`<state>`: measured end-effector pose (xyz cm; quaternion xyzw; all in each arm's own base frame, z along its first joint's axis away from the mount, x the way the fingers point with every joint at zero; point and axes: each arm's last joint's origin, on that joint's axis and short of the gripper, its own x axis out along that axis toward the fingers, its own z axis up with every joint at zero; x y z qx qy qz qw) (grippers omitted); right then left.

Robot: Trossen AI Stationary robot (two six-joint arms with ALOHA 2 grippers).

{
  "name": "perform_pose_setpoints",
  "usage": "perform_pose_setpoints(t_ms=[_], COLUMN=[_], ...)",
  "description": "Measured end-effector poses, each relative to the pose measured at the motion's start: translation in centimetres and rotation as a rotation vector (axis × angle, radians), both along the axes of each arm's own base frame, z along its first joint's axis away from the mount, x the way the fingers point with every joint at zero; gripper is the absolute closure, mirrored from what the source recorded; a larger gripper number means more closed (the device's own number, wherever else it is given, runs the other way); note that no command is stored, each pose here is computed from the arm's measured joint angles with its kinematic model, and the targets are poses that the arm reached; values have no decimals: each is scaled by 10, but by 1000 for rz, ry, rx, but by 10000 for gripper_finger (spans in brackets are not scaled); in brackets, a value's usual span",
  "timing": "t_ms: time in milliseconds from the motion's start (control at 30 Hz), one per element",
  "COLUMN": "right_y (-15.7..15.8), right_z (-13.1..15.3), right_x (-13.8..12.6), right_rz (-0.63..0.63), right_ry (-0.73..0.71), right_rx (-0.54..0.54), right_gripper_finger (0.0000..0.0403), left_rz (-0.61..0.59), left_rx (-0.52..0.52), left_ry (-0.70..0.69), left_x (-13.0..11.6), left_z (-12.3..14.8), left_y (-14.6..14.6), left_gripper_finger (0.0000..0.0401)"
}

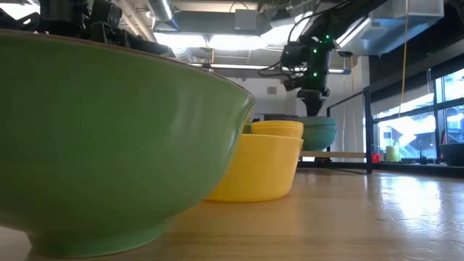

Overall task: Pick & Place Mini bowls
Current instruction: Stack the blue bowl on top of the blue bowl on the shelf, then stack the white bowl on top of the white bowl on the shelf

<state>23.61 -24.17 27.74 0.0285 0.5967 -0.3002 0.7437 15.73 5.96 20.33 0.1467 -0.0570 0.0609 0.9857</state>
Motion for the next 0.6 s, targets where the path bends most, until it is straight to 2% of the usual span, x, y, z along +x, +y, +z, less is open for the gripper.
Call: perform_pose_setpoints(t_ms=[200, 333, 433, 500, 600], right_y=[0, 9, 27, 45, 82], right_z=[2, 18, 46, 75, 113], right_x=[-2, -4, -6, -10, -31], right_rz=[0, 15, 140, 303, 521], right_ry=[-5, -45, -292, -551, -846], right_rx=[-7, -32, 30, 64, 48], right_gripper_finger=[401, 399, 399, 399, 399], left_rz=[0, 0, 0, 0, 0], left_rx=[0, 0, 0, 0, 0], left_ry=[0, 0, 0, 0, 0], left_x=[0, 0, 0, 0, 0], left_z=[0, 0, 0, 0, 0], left_y=[0, 0, 0, 0, 0], left_gripper_finger=[395, 395, 395, 395, 395])
